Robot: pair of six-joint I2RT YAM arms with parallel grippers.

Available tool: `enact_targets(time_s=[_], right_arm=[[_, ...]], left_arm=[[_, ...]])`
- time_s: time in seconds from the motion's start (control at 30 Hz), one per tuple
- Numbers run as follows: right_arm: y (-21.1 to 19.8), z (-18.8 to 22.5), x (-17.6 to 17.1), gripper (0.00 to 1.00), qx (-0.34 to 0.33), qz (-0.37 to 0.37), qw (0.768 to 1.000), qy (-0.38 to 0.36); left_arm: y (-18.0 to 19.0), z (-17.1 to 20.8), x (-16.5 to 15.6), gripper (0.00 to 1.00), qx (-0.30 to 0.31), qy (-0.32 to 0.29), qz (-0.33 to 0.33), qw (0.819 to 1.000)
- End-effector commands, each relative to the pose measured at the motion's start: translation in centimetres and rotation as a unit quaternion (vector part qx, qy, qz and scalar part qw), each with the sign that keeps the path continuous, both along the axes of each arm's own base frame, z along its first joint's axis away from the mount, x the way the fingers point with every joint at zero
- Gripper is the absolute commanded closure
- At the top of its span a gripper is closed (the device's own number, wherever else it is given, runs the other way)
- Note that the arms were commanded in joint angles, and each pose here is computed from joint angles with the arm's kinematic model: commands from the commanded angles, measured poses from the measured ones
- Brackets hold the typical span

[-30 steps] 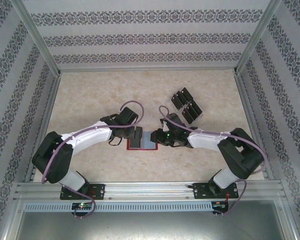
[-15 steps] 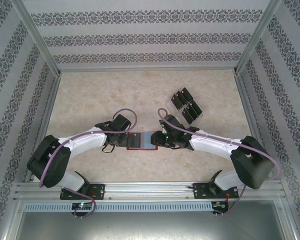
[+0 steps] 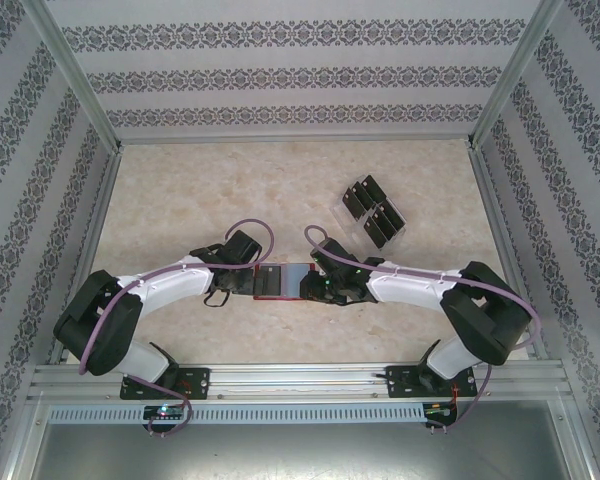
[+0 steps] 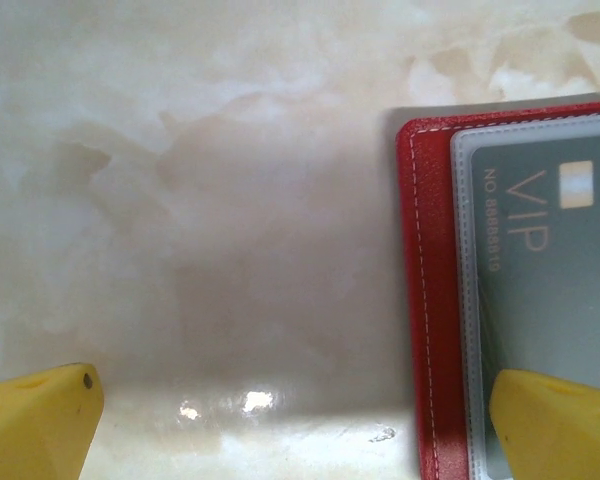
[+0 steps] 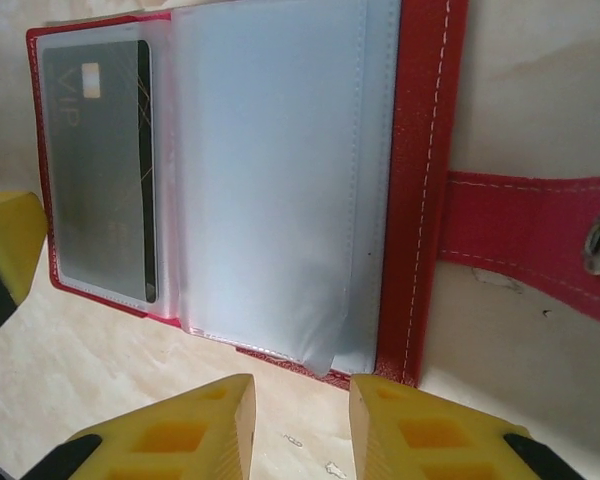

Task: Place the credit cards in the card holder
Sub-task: Flip over the card slot in the card holder.

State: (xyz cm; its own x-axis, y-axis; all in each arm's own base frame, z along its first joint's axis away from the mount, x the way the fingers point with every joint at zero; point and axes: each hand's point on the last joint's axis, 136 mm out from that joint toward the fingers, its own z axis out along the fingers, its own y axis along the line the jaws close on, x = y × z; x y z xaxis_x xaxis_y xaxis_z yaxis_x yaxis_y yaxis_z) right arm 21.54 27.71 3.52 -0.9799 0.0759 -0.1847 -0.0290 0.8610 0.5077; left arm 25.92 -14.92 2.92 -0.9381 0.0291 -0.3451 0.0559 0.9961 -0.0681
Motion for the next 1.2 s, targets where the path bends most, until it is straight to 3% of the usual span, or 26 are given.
enact_targets(time_s=[0.0,0.27,0.6,0.93,1.17], right_arm=[[0.7,-0.1,0.1,0.71,0.001,-0.002,1.0,-0.002],[1.2,-0.4,0.4,0.77,0.003,0.0,1.0,0.001],[1.4,0.2,0.6,1.0,0.005,0.005,1.0,-0.005],[3.8,4.2,1.8,1.0,0.046,0.039,0.997,-0.038],[6.6,4.1,2.6,1.0,0.06,0.063,0.996,-0.03]], left_arm=[[-0.1,0.2,0.4,0.0,-0.012,-0.009,0.004,1.0],[-0.2,0.0,0.4,0.0,-0.013,-0.007,0.003,1.0],[-0.4,0.0,0.5,0.0,-0.019,-0.008,0.004,1.0],[1.2,2.1,1.3,0.0,-0.041,-0.026,0.046,0.998],[1.5,3.9,1.6,0.0,-0.079,-0.034,0.069,0.994]])
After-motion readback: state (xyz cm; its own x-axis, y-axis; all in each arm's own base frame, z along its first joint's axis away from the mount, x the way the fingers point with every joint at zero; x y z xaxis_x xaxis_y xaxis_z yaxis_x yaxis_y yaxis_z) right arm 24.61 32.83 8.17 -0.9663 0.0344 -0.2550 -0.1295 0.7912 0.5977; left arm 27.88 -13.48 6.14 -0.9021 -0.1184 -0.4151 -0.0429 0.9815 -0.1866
